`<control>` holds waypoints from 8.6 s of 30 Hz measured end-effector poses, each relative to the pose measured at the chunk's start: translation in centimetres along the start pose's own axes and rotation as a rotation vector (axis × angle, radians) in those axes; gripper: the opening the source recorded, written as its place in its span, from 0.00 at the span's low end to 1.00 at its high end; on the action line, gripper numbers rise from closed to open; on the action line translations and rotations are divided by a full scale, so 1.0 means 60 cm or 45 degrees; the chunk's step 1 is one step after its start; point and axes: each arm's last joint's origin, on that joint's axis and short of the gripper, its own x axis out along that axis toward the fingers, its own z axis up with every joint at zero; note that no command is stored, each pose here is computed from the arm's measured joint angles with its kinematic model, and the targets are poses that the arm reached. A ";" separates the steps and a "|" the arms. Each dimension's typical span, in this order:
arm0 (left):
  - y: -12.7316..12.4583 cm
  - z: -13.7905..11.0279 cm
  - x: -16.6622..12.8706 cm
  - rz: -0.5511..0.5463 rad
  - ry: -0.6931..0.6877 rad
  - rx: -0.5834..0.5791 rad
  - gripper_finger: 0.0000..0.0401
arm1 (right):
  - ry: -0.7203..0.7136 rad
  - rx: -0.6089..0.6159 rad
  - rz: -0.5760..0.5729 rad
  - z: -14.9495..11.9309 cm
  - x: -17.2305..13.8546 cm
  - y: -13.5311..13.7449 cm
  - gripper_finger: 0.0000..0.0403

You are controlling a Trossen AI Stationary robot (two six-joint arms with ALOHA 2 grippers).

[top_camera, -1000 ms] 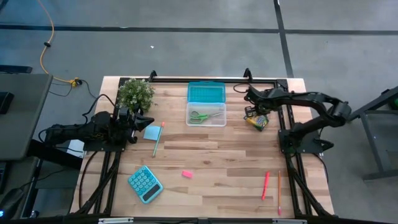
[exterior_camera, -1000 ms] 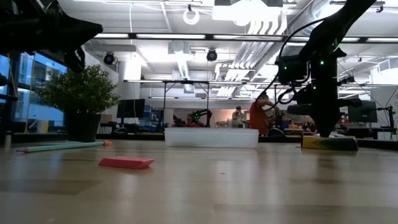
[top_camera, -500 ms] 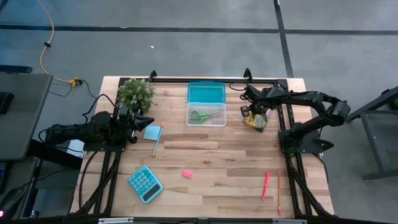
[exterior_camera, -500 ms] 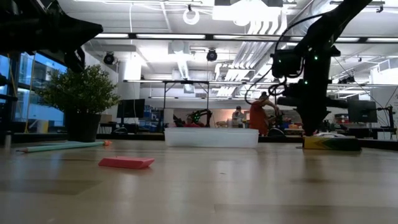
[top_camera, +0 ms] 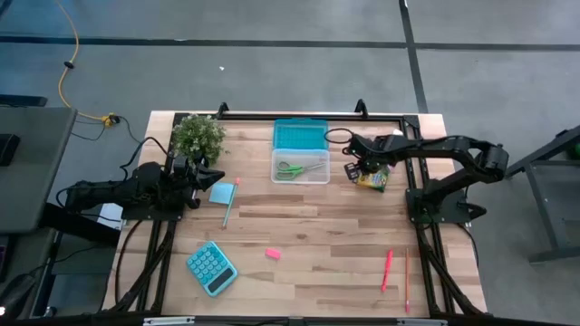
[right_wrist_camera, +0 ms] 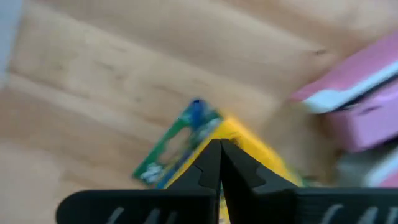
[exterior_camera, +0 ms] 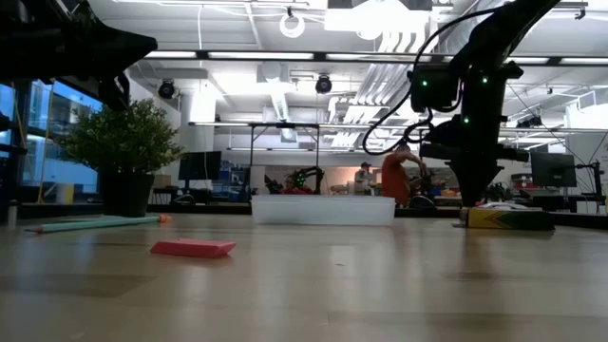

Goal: Pack school essentials
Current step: Put the crayon box into the supply box

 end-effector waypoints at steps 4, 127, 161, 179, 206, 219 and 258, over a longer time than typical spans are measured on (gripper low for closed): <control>0.000 0.000 0.000 0.000 0.001 0.000 0.00 | -0.105 0.007 -0.148 0.012 -0.017 -0.006 0.00; -0.069 0.136 0.288 -0.018 0.239 0.289 0.00 | -0.620 -0.411 0.744 -0.102 -0.242 -0.013 0.00; -0.067 0.135 0.288 0.024 0.232 0.297 0.00 | 0.293 -0.101 0.287 -0.117 -0.001 -0.007 0.00; -0.077 0.017 0.474 0.123 0.785 0.297 0.00 | 0.099 -0.096 0.236 -0.085 -0.143 -0.065 0.00; -0.027 -0.228 0.651 0.453 1.015 0.300 0.00 | 0.218 -0.070 0.135 -0.042 -0.019 -0.090 0.00; 0.000 -0.228 0.643 0.399 1.137 0.302 0.00 | 0.216 -0.098 0.035 -0.029 0.014 -0.083 0.00; -0.075 -0.203 0.484 0.304 1.033 0.247 0.00 | 0.131 -0.027 0.426 -0.084 0.000 0.047 0.00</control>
